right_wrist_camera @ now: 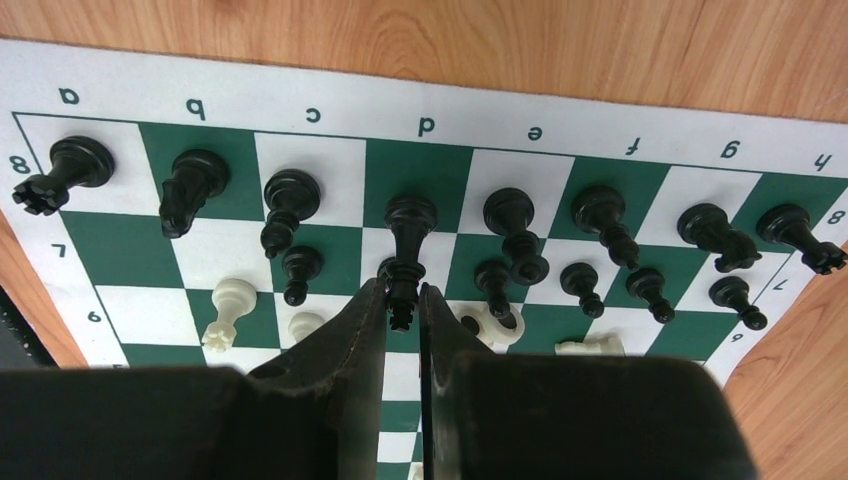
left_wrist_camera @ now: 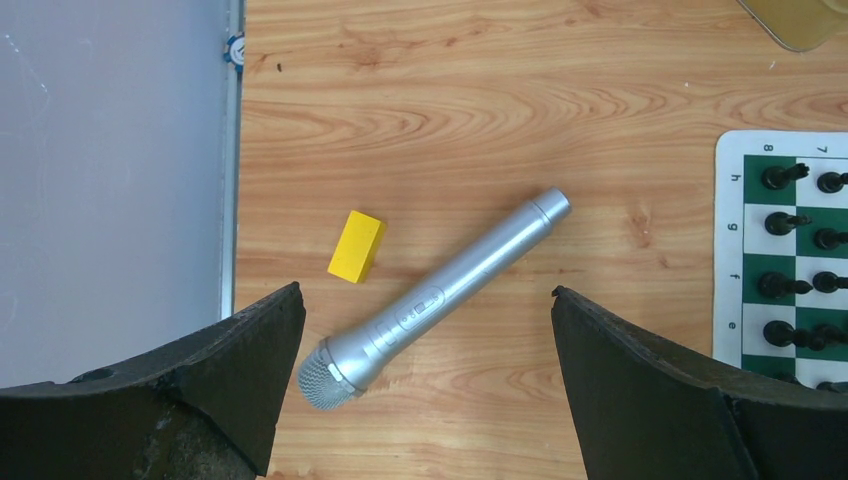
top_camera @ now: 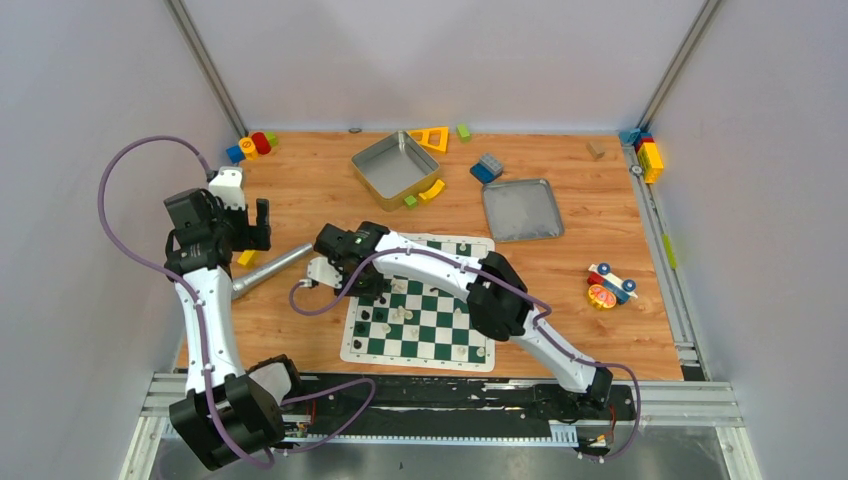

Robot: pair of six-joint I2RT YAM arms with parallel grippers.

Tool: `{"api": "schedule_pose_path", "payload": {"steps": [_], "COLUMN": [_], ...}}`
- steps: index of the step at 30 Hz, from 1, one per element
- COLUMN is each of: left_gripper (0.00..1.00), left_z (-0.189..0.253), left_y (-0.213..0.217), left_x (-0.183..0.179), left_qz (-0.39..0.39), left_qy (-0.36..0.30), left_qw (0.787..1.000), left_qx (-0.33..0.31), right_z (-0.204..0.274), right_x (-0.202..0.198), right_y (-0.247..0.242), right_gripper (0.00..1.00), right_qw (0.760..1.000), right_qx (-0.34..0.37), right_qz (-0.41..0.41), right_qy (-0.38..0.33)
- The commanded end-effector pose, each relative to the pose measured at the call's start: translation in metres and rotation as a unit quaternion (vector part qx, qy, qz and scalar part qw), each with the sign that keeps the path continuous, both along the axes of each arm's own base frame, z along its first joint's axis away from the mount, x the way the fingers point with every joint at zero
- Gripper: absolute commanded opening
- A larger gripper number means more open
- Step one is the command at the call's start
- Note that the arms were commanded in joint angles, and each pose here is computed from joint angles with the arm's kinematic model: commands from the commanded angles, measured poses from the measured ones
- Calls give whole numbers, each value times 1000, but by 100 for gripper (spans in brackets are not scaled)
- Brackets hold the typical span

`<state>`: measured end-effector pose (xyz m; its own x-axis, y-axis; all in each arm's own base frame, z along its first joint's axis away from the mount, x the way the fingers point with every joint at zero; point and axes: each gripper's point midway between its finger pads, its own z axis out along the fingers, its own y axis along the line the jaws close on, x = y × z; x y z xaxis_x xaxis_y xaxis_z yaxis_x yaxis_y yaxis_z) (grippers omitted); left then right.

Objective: Set up the chess pieces on the board
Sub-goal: Place the chess piece on the chessboard.

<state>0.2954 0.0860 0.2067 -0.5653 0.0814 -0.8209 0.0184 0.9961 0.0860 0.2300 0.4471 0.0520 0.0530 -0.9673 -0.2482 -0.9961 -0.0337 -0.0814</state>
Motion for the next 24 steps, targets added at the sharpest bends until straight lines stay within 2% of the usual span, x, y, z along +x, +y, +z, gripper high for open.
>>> {"api": "schedule_pose_path", "payload": {"steps": [1,8,24], "left_gripper": [100,100,100], "left_z": [11,12,10], "left_y": [2,3,4], "left_x": [-1,-1,-3], "left_qz": [6,8,8], "left_qy": [-22,-24,-22], "left_qw": [1000,1000,1000], "left_qx": [1,3,4], "right_z": [8,4,8], "right_x": [6,2,1], "right_y": [10,12,22], "right_gripper": [3,5,31], "right_qw": [1000,1000,999], "right_qx": [12,6,19], "right_qz": [7,19,25], "right_qy": [-21,-24,-37]}}
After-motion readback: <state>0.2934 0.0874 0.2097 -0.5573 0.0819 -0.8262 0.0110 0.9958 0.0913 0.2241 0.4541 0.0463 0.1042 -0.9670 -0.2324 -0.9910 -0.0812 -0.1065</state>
